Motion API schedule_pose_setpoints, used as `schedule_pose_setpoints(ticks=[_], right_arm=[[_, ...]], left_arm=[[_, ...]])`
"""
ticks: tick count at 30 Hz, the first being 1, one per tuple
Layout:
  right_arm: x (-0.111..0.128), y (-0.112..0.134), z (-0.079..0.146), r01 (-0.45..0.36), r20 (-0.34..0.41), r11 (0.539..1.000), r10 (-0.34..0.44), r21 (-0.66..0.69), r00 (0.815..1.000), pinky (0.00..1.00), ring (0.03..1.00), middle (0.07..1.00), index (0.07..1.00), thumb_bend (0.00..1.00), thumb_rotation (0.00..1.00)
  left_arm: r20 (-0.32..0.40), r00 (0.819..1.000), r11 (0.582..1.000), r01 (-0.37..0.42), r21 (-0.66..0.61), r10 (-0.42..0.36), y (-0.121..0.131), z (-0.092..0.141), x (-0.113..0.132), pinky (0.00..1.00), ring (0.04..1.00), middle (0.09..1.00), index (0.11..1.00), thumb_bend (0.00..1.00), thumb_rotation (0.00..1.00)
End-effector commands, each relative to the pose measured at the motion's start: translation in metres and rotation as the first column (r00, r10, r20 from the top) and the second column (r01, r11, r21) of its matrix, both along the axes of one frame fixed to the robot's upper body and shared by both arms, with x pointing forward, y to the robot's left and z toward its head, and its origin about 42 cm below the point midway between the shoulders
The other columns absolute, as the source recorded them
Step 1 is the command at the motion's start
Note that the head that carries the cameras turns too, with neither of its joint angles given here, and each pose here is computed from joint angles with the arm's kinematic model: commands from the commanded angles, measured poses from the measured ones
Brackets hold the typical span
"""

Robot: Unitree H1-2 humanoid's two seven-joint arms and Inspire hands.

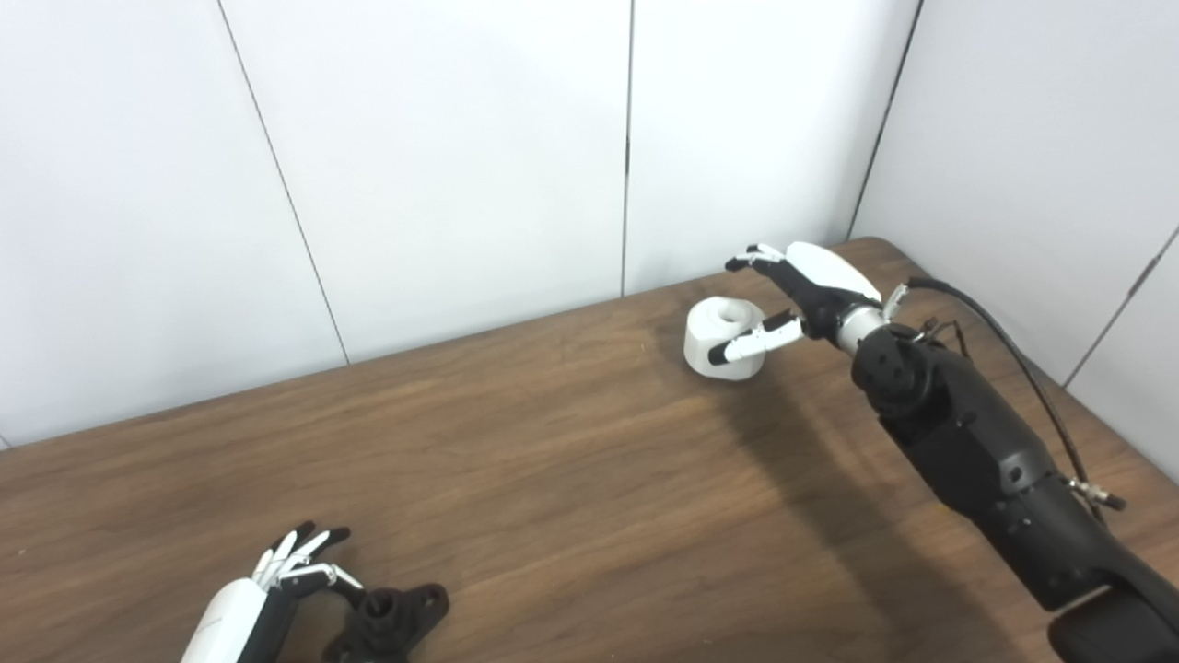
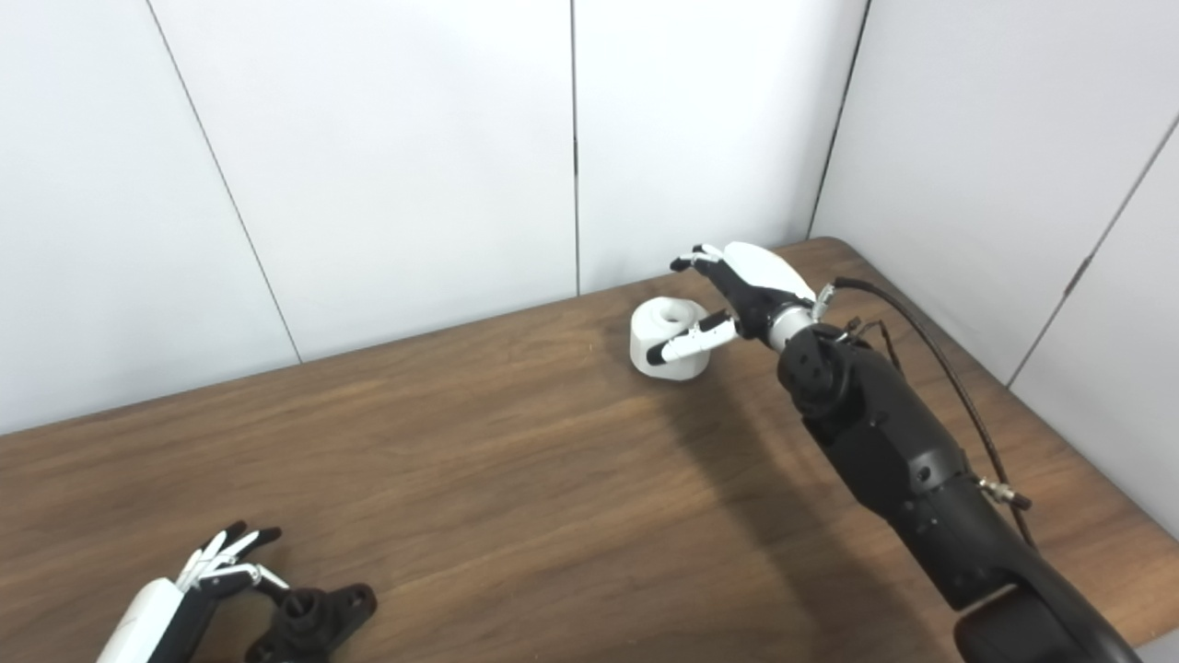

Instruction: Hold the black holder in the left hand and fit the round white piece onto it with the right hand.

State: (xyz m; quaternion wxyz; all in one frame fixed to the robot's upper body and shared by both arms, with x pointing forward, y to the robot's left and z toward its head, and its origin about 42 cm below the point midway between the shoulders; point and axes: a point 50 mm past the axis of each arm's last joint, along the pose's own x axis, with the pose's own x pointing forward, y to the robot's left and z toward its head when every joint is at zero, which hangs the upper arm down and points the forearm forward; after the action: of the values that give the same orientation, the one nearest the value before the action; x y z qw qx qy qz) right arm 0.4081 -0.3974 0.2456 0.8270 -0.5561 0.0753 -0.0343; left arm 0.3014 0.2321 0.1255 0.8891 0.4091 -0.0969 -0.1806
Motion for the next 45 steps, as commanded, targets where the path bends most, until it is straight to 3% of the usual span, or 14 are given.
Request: schedule_pose_setpoints(ticks=[1,7,13,26,34,40,45], right_arm=[[0.008,-0.008,0.035,0.0,0.067,0.999,0.003,-0.042,0.998,0.9,0.945,0.965,0.875,1.0,0.47],[0.014,-0.018,0.028,0.011,0.009,0.998,-0.011,-0.058,1.0,0.92,0.943,0.947,0.864,1.0,0.46],[0.017,-0.021,0.027,0.004,-0.035,0.998,-0.006,-0.07,0.999,0.92,0.958,0.955,0.937,1.0,0.48],[0.023,-0.03,0.01,0.029,-0.035,0.998,-0.031,-0.059,0.999,0.8,0.892,0.91,0.86,1.0,0.51],[0.022,-0.026,0.011,0.028,-0.043,0.999,-0.03,-0.047,0.999,0.83,0.909,0.925,0.883,1.0,0.54],[0.023,-0.023,0.011,0.016,-0.04,0.999,-0.017,-0.035,0.999,0.8,0.882,0.906,0.855,1.0,0.54],[0.023,-0.017,0.016,0.006,-0.059,1.0,-0.006,0.001,0.998,0.87,0.931,0.951,0.883,1.0,0.53]], left_arm=[[-0.012,1.0,1.0,-0.001,0.015,0.001,0.002,0.0,-0.001,1.0,1.0,0.909,0.482,0.52,0.04],[-0.009,1.0,1.0,0.003,0.015,-0.003,0.002,0.001,-0.001,1.0,1.0,0.91,0.482,0.52,0.04],[-0.007,1.0,1.0,0.002,0.011,-0.002,0.002,0.001,-0.001,1.0,1.0,0.908,0.482,0.52,0.04],[-0.011,1.0,1.0,0.0,0.009,0.0,0.003,0.001,-0.002,1.0,1.0,0.91,0.482,0.52,0.04],[-0.01,1.0,1.0,-0.001,0.01,0.001,0.002,0.001,-0.002,1.0,1.0,0.908,0.482,0.52,0.04],[-0.011,1.0,1.0,-0.002,0.011,0.002,0.001,0.0,-0.003,1.0,1.0,0.908,0.482,0.52,0.04],[-0.013,1.0,1.0,-0.004,0.009,0.004,0.0,0.0,-0.002,1.0,1.0,0.908,0.482,0.52,0.04]])
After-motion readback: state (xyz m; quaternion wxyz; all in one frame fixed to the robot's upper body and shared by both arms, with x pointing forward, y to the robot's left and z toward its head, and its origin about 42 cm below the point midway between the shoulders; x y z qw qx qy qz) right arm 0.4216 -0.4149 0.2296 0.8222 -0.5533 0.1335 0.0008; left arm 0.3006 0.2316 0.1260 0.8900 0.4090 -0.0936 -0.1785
